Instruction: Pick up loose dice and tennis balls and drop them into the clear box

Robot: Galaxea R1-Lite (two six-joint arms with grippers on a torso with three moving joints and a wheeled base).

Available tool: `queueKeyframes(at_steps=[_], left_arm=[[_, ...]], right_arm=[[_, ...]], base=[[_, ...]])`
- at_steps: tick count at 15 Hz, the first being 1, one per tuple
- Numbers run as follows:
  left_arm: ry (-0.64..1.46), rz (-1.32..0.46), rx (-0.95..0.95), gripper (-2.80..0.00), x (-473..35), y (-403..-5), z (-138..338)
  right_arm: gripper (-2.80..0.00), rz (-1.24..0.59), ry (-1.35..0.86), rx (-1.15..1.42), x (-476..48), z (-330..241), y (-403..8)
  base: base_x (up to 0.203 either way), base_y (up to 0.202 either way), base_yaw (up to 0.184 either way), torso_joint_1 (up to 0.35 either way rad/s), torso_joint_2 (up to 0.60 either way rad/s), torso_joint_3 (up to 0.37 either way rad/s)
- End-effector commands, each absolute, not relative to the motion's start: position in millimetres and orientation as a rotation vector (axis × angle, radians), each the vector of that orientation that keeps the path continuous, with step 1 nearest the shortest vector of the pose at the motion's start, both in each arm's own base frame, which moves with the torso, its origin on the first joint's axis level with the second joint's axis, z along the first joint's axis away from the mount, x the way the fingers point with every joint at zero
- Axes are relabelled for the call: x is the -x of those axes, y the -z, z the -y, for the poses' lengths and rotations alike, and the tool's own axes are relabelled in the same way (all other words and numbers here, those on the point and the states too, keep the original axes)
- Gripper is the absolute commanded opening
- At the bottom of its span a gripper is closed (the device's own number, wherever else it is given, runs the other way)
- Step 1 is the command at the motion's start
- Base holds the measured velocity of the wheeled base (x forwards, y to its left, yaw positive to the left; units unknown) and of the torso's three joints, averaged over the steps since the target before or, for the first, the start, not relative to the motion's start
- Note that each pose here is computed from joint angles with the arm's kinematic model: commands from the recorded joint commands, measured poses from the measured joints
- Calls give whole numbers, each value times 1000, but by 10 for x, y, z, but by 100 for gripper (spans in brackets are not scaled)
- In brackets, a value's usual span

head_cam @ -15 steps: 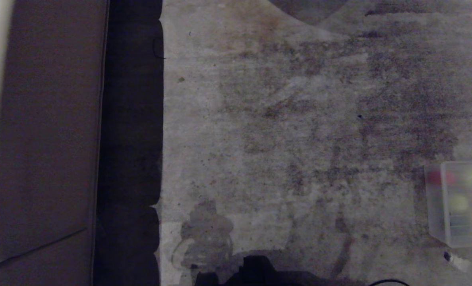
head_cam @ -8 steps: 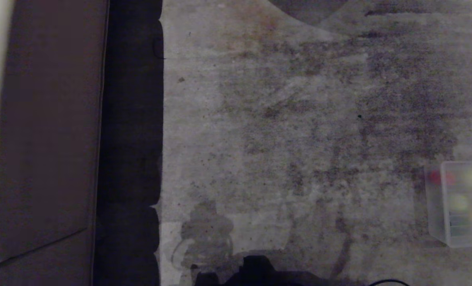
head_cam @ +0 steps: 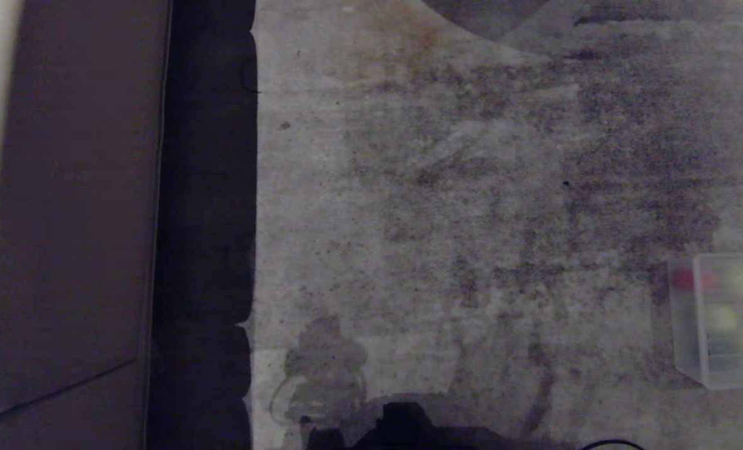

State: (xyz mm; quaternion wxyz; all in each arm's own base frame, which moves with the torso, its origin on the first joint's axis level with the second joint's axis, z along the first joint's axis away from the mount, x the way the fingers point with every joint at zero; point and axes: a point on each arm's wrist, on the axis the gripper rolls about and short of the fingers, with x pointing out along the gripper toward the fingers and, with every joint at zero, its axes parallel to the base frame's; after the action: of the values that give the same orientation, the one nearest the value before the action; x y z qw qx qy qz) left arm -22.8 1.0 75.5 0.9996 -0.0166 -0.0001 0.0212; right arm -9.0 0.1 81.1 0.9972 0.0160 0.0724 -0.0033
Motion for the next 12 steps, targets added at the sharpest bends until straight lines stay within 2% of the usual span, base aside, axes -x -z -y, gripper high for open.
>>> queueKeyframes(at_steps=[1, 3, 12], left_arm=[[-43, -2, 34, -280, 226, -751, -10], [-43, -1, 34, -280, 227, -751, -10], [-43, -1, 34, -280, 227, -751, -10]], right_arm=[[-280, -26, -9, -34, 186, 2, -764], [-280, 20, -11, -39, 221, 2, -754], [-280, 18, -12, -41, 220, 2, -755]], base=[[0, 0, 0, 0, 0, 0], [0, 0, 0, 0, 0, 0], [0, 0, 0, 0, 0, 0]])
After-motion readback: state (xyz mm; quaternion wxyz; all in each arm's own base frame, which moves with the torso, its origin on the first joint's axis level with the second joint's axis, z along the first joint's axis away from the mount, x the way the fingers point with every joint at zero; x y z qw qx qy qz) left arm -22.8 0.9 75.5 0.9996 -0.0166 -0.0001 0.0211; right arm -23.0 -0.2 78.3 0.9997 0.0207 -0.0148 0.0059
